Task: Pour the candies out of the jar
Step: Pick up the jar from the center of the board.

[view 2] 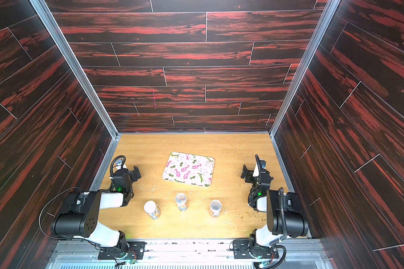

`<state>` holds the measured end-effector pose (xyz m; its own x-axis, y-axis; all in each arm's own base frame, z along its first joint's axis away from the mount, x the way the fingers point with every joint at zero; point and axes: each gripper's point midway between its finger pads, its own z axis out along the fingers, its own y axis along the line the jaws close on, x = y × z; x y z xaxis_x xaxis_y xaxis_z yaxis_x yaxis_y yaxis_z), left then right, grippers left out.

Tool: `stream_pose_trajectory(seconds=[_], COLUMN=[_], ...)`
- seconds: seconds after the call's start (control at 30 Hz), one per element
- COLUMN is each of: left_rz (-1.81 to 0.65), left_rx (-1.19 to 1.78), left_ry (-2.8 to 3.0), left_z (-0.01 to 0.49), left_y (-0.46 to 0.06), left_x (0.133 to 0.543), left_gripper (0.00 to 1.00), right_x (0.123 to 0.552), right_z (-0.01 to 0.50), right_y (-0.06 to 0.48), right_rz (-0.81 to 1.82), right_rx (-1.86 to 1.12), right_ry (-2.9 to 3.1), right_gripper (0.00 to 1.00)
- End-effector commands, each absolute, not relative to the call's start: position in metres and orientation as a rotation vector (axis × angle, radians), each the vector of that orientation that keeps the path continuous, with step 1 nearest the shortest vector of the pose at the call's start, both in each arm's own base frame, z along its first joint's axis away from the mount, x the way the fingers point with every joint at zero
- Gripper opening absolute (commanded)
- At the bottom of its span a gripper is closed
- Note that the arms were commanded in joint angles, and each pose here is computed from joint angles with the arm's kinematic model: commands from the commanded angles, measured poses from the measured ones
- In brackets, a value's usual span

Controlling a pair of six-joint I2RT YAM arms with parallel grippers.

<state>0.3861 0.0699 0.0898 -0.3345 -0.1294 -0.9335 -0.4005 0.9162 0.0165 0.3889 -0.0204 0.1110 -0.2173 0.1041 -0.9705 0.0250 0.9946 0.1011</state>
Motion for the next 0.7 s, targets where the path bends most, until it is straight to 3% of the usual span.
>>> stream_pose_trajectory(seconds=[0.0, 0.27, 0.37, 0.53, 0.67], left_rz=[0.285, 0.296, 0.336, 0.153, -0.04], left_rx=[-0.408, -0.435, -0.487, -0.436, -0.433], left_ry=[1.891, 1.845, 1.95, 1.98, 1.931], left_z=[0.095, 0.104, 0.137, 0.221, 0.262], left_y=[0.072, 0.076, 0.081, 0.054, 0.03], left_x=[0.387, 0.386, 0.385, 0.381, 0.358], left_gripper=[1.0, 1.0, 1.0, 1.0, 1.0], right_x=[0.394, 0.39, 0.384, 0.366, 0.332], right_z=[0.112, 0.121, 0.138, 0.194, 0.208], right_y=[-0.021, -0.022, -0.024, 0.017, 0.065], right_rz=[0.072, 0.048, 0.018, 0.131, 0.216], right_rx=[0.084, 0.095, 0.17, 0.194, 0.13], right_ry=[1.782, 1.753, 1.877, 2.048, 2.197], right_gripper=[0.99, 0.99, 0.99, 0.99, 0.98])
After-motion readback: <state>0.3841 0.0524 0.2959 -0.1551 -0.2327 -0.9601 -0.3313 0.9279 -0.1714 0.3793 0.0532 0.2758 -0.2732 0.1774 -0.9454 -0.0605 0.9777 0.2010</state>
